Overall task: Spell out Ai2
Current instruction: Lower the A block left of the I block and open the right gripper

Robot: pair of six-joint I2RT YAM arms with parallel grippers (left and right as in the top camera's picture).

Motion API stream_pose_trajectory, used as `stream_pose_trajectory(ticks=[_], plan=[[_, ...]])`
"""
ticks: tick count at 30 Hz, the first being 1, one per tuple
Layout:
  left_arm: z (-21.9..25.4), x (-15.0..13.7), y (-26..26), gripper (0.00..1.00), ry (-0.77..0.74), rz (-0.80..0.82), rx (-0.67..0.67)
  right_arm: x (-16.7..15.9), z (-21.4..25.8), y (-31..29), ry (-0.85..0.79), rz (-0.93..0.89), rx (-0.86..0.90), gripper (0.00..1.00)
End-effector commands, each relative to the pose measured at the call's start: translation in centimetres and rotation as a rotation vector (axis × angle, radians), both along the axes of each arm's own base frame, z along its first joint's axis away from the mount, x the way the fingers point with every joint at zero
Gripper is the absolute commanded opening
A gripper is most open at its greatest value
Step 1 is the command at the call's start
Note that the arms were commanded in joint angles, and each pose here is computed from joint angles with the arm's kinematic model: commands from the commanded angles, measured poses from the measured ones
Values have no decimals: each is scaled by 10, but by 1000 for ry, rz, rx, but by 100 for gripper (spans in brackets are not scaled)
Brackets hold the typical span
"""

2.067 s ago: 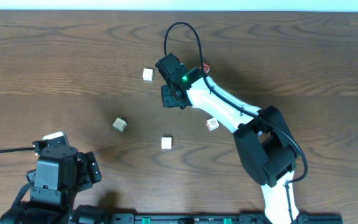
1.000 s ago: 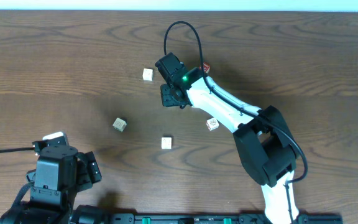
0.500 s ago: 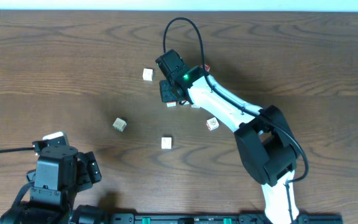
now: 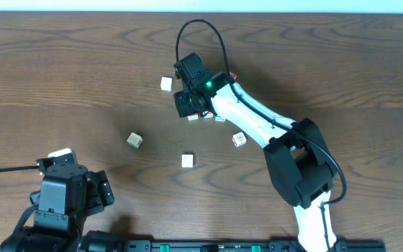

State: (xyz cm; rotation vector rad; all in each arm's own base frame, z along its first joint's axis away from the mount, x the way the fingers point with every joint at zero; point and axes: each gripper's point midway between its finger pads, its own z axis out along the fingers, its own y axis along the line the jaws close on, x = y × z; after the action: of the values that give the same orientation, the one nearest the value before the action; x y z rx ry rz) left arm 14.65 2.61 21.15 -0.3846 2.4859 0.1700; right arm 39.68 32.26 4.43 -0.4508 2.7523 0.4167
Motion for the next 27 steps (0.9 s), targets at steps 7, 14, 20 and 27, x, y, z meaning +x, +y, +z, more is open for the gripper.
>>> stream_pose_trajectory(ticks=[7,14,20,27], plan=[[2,0,1,95,-8,7,-3,-12,-9,18,27,129,30,1],[2,0,1,95,-8,7,-3,-13,-9,18,29,132,29,1],[2,0,1,95,-8,7,-3,-13,-15,17,40,127,20,1],[2,0,1,95,-8,7,-3,-13,-16,16,41,121,16,1]])
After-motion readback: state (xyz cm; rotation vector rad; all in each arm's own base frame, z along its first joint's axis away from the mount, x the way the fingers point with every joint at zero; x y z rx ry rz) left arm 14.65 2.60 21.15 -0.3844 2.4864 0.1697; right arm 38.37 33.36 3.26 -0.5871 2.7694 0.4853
